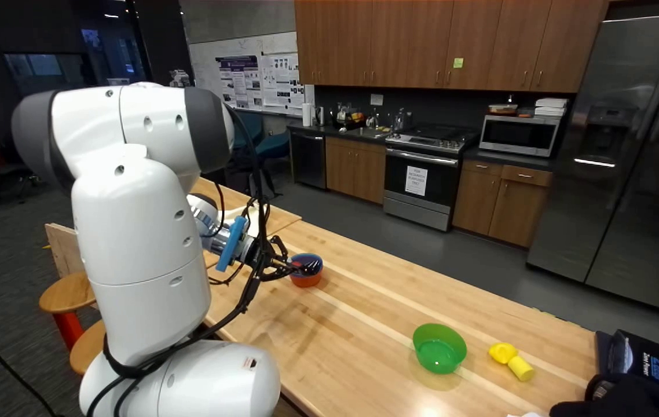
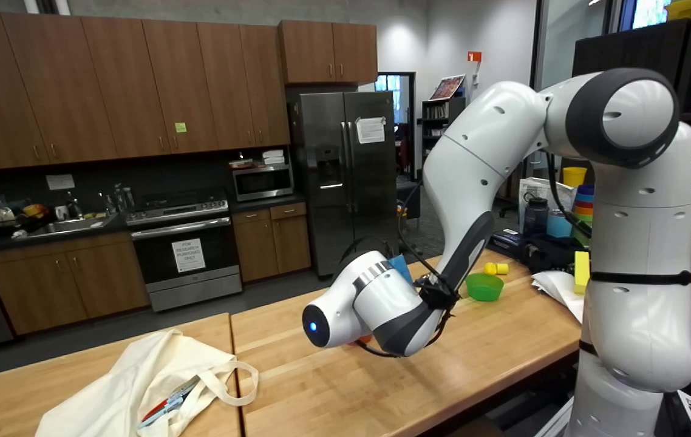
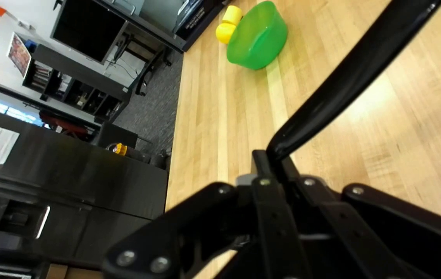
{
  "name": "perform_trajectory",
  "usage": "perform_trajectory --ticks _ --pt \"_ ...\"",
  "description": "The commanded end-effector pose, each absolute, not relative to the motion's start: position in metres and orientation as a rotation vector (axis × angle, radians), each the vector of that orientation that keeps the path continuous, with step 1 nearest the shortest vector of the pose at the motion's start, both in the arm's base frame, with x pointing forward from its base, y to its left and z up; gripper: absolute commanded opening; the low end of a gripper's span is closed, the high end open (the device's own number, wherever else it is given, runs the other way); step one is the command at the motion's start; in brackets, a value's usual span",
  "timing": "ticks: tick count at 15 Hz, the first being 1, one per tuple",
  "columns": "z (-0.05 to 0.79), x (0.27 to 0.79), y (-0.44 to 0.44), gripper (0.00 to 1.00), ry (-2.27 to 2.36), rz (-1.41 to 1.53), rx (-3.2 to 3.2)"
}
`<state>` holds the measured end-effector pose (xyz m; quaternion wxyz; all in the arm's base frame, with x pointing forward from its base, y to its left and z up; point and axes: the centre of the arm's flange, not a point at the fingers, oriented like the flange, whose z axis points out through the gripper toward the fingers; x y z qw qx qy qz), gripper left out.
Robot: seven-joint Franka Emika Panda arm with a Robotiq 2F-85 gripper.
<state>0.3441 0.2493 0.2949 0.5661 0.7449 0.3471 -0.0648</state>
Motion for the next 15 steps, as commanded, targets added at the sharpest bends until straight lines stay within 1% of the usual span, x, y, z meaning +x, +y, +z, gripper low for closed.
perform_trajectory --ticks 1,7,15 --pt "0.2965 0.3418 0.2472 0.02 0.663 -0.07 1.897" --pt "0.2921 0.343 0.2479 0.02 0.442 0.129 2.062" --pt "0.2899 0.3416 0.2489 0.02 0.386 0.231 2.099"
